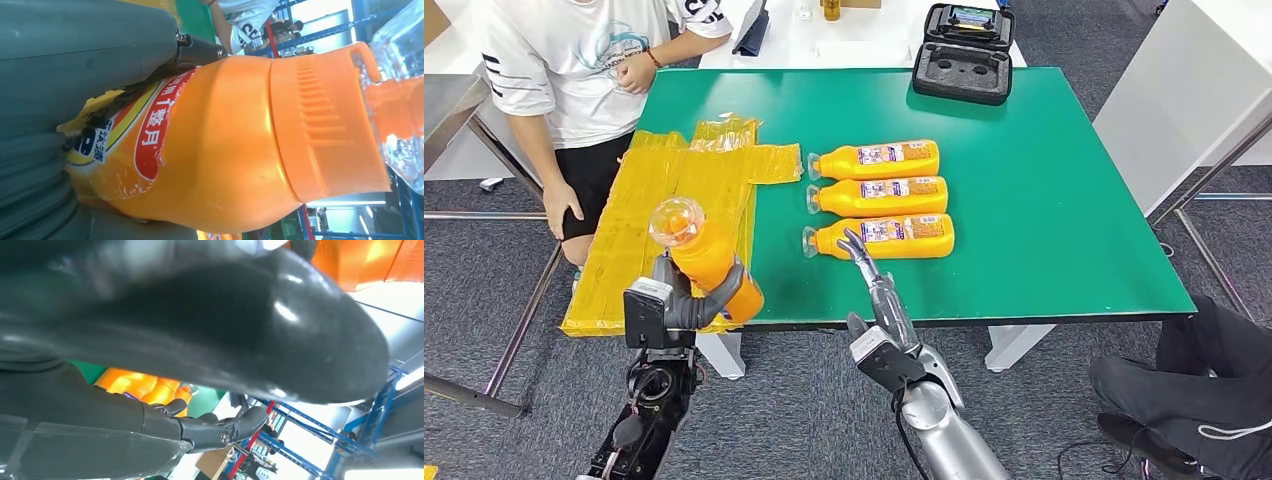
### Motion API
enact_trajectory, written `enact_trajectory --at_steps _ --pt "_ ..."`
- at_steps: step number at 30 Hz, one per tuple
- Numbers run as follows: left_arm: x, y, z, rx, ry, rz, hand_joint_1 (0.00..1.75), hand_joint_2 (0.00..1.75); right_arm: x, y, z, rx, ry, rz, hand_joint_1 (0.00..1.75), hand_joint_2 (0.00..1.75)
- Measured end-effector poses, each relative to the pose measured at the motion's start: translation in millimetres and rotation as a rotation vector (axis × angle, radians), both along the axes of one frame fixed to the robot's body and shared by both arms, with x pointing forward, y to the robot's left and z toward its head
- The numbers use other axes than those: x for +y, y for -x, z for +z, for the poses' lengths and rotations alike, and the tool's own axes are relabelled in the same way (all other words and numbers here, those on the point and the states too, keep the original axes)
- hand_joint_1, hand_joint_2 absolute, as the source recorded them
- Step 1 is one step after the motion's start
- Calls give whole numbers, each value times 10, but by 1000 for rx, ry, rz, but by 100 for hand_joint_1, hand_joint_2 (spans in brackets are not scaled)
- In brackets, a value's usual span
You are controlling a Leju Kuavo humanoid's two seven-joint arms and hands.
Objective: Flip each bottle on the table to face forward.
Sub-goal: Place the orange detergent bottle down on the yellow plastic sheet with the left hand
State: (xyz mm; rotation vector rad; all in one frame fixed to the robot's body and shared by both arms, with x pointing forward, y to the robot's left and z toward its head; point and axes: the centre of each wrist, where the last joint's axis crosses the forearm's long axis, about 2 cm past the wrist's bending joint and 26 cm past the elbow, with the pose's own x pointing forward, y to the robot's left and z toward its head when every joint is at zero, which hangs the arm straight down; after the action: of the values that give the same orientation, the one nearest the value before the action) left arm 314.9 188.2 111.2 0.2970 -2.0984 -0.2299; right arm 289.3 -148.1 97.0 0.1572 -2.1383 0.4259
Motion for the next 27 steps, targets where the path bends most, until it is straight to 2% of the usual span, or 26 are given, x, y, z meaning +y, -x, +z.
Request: enact_trajectory --at_steps 5,9,13,17,21,27 --pt "41 -26 40 -29 -29 29 175 175 -8 -1 12 -4 -1 -1 0 0" --pt "155 -117 164 -79 -119 96 175 175 -23 16 -6 6 -2 -4 0 0" --pt "280 -292 353 -122 -298 174 175 175 -33 58 -41 19 -4 -6 0 0" --pt "339 -498 500 -135 -557 248 175 175 -35 102 -74 35 -13 -2 0 0" --pt "274 -595 447 -90 -785 235 175 175 -26 134 -99 51 -20 19 0 0" --pt "199 -721 374 3 -987 143 175 175 -42 196 -145 73 -25 35 0 0"
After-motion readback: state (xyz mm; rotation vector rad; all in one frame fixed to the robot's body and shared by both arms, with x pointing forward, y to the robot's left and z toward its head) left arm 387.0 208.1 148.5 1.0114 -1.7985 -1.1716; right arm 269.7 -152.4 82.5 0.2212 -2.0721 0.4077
